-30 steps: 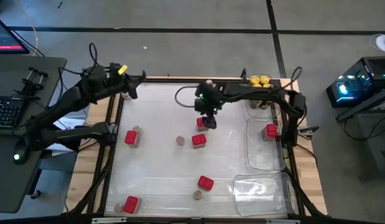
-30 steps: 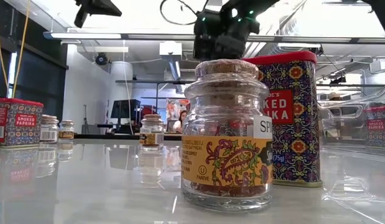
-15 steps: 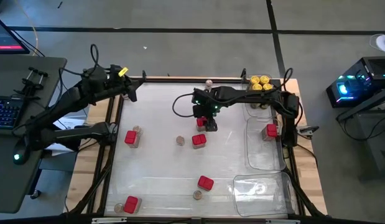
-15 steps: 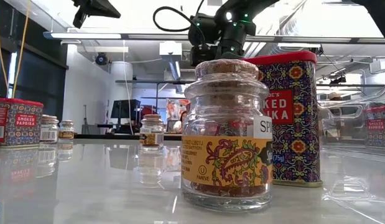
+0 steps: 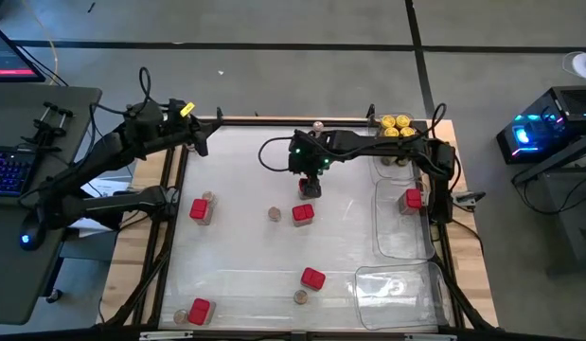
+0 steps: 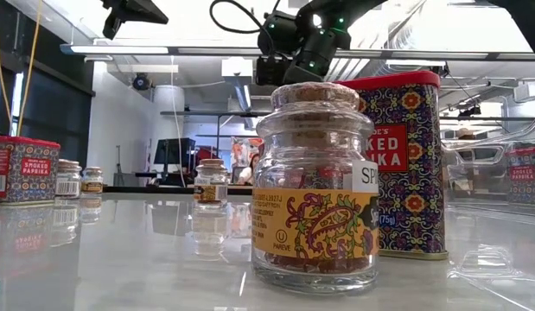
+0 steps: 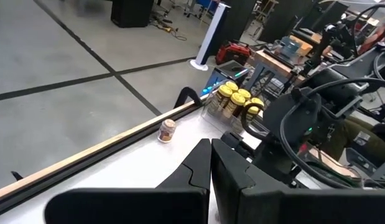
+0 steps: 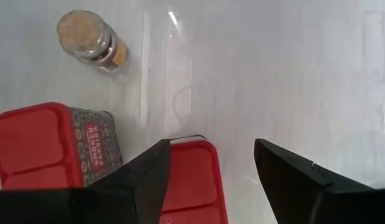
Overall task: Sort spices by type
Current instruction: Put the red seasoning can into the middle transparent bin
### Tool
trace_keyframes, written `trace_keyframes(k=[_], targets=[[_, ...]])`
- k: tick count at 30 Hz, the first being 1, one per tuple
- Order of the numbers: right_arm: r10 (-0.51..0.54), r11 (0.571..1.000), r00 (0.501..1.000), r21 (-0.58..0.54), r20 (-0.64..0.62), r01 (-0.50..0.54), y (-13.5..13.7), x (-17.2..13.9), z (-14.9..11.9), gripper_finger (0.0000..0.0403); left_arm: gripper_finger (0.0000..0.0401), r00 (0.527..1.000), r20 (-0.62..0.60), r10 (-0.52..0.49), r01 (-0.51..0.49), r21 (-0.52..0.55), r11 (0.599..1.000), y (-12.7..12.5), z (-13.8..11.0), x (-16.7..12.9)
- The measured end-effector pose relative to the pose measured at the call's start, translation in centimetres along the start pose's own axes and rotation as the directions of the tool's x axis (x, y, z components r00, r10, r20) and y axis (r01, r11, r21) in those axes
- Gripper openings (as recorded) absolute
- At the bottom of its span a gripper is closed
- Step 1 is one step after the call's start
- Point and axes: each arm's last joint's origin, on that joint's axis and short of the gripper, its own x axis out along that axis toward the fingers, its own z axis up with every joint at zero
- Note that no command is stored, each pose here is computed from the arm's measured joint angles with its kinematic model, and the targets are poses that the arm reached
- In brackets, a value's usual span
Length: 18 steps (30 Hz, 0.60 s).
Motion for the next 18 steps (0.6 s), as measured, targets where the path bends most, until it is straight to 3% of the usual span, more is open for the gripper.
trace_keyframes(k=[5, 13, 18], targets=[[0.018, 1.0, 0.999, 0.003, -0.042, -0.018, 0.4, 0.0, -0.4, 0.0244, 0.0, 1.0, -0.009, 0.003, -0.003, 0.0, 1.0, 0.0, -0.1, 0.0], [0.023, 1.0, 0.993, -0.004, -0.116, -0.024, 1.0, 0.0, -0.9, 0.0345, 0.0, 1.0, -0.019, 0.006, -0.006, 0.001, 1.0, 0.1, -0.2, 0.0], [0.02, 1.0, 0.994, 0.008, -0.111, -0.02, 1.0, 0.0, -0.8, 0.0364, 0.0, 1.0, -0.019, 0.006, -0.006, 0.001, 1.0, 0.1, -0.2, 0.0]])
